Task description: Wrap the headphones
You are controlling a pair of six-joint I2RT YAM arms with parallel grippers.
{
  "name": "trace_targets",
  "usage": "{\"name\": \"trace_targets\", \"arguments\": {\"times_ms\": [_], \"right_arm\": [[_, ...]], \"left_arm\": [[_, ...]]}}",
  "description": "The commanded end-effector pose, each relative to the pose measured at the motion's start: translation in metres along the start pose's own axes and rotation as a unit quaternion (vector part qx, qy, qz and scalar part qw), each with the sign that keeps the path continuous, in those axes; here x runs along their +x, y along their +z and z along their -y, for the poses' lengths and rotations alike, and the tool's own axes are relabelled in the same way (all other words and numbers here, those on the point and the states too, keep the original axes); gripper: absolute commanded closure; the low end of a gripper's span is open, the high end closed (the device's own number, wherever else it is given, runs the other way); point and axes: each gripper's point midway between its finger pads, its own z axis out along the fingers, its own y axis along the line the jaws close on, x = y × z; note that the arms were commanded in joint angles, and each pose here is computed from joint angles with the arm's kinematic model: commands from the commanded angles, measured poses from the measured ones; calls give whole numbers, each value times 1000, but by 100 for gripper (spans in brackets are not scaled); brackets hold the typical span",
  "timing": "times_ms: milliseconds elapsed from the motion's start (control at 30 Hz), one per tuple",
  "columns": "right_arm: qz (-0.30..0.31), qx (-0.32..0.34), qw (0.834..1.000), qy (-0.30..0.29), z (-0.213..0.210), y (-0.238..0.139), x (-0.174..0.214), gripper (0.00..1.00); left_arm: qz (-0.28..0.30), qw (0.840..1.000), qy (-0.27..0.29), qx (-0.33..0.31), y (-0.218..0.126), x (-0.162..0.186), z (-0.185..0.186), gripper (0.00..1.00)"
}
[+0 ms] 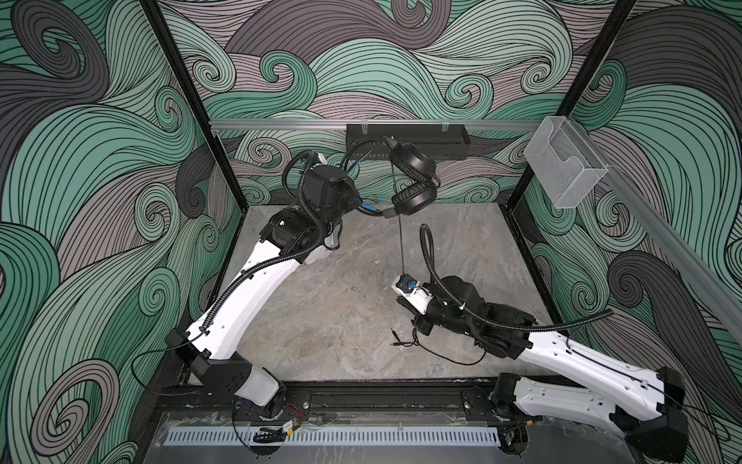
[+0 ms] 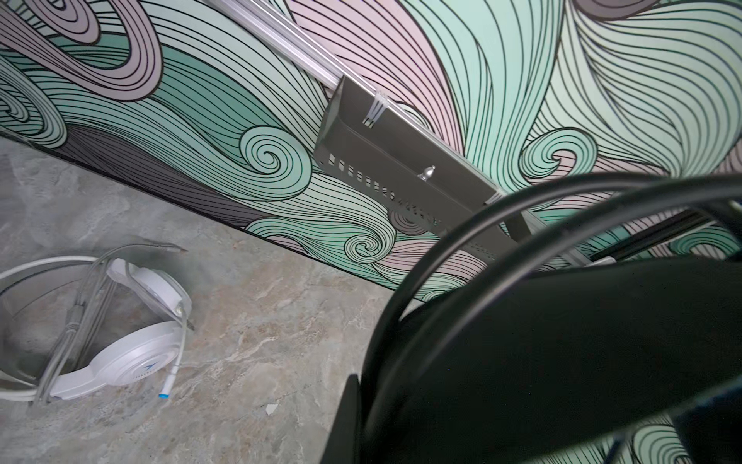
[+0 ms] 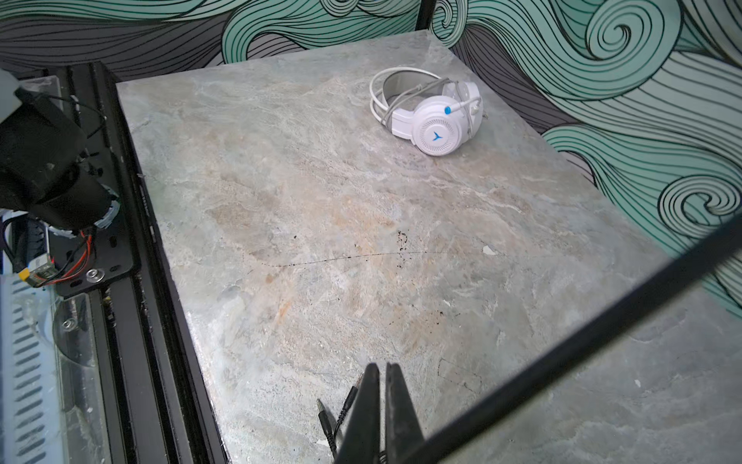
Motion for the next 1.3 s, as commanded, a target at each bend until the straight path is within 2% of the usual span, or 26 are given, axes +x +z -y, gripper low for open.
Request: {"name": "trace_targets", "arguments": {"times_ms": [0, 133, 233, 400, 567, 867, 1033, 1167, 1267], "right_arm": [[-17, -9, 999, -34, -9, -5, -7, 100], [-6, -26, 999, -42, -19, -4, -23, 100], [-11, -27, 999, -41, -21, 3, -19, 100], [-36, -19, 999, -16, -19, 19, 12, 100], [-55, -23, 998, 35, -13, 26, 44, 100], [-55, -47, 997, 15, -23, 31, 30, 100], [-39, -57, 998, -2, -30, 26, 11, 100], [-18, -61, 998, -11, -31, 13, -12, 100], [-1, -55, 998, -22, -26, -3, -34, 100]], "left_arm": [[72, 995, -71, 12, -1, -34, 9, 100], [57, 994, -89, 22, 11, -24, 11, 100], [47, 992, -109, 48, 12, -22, 18, 100], [32, 989, -123, 74, 3, -27, 22, 100], [-23, 984, -157, 87, -1, -20, 22, 100], [-36, 975, -196, 99, -1, -14, 24, 100], [-13, 985, -160, 70, 0, -13, 14, 100], [32, 997, -73, 22, 3, -13, 0, 100], [57, 998, 5, -24, 9, -6, -13, 100]]}}
